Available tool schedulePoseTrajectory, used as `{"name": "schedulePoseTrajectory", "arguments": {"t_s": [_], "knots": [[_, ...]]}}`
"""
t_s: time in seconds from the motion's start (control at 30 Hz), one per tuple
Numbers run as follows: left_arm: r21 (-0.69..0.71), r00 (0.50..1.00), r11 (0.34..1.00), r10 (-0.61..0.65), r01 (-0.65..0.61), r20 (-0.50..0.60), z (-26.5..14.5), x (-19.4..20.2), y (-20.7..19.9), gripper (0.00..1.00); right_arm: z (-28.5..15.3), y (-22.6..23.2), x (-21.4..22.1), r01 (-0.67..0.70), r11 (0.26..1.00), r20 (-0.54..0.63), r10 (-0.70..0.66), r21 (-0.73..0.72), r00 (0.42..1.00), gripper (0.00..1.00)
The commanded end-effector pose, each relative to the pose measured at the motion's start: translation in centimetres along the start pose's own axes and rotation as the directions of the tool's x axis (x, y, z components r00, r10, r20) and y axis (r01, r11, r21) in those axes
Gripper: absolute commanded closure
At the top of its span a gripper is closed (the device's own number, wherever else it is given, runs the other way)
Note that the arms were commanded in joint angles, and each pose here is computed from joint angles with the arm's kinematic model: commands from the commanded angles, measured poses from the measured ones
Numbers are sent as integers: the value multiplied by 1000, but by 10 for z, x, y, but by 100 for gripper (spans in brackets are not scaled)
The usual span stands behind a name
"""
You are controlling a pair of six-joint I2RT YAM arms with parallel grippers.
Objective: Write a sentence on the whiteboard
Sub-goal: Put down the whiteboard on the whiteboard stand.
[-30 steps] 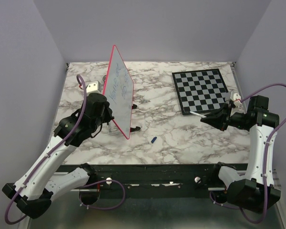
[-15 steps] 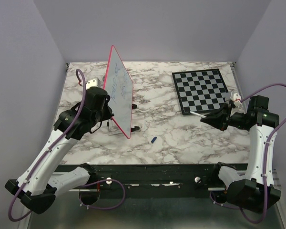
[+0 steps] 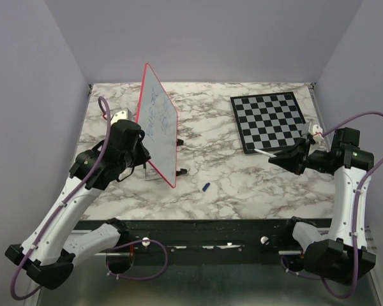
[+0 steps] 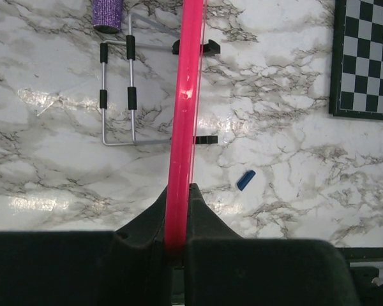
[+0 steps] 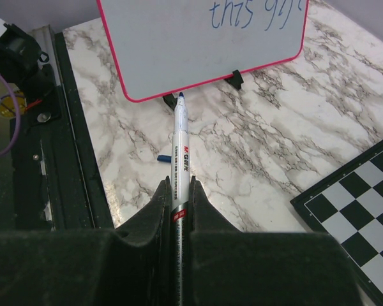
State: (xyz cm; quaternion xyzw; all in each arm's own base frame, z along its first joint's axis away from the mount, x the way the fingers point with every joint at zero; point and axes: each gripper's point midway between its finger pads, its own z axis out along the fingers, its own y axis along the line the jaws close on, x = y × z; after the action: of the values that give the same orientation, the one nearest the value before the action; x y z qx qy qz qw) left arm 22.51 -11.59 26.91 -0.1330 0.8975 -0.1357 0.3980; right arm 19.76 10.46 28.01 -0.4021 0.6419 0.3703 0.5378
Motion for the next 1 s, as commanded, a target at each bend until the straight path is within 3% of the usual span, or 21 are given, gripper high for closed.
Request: {"name": "schedulePoseTrajectory", "arguments": {"t_s": [0.0,0.23,0.5,0.97], "knots": [[-61,992,998,-9,2,-129,-5,37,23,100,0,25,0,-149,988,-3,149,-33,989,99],[-56,986,998,-14,5,-166,-13,44,25,100,0,26,0,-146,989,-4,146,-32,989,100],[-75,957,997,-29,7,-290,-17,80,38,100,0,26,0,-143,989,-4,143,-32,990,100],[-60,931,998,-35,14,-363,-27,92,36,100,-1,27,-1,-139,990,-3,139,-31,990,99]]}}
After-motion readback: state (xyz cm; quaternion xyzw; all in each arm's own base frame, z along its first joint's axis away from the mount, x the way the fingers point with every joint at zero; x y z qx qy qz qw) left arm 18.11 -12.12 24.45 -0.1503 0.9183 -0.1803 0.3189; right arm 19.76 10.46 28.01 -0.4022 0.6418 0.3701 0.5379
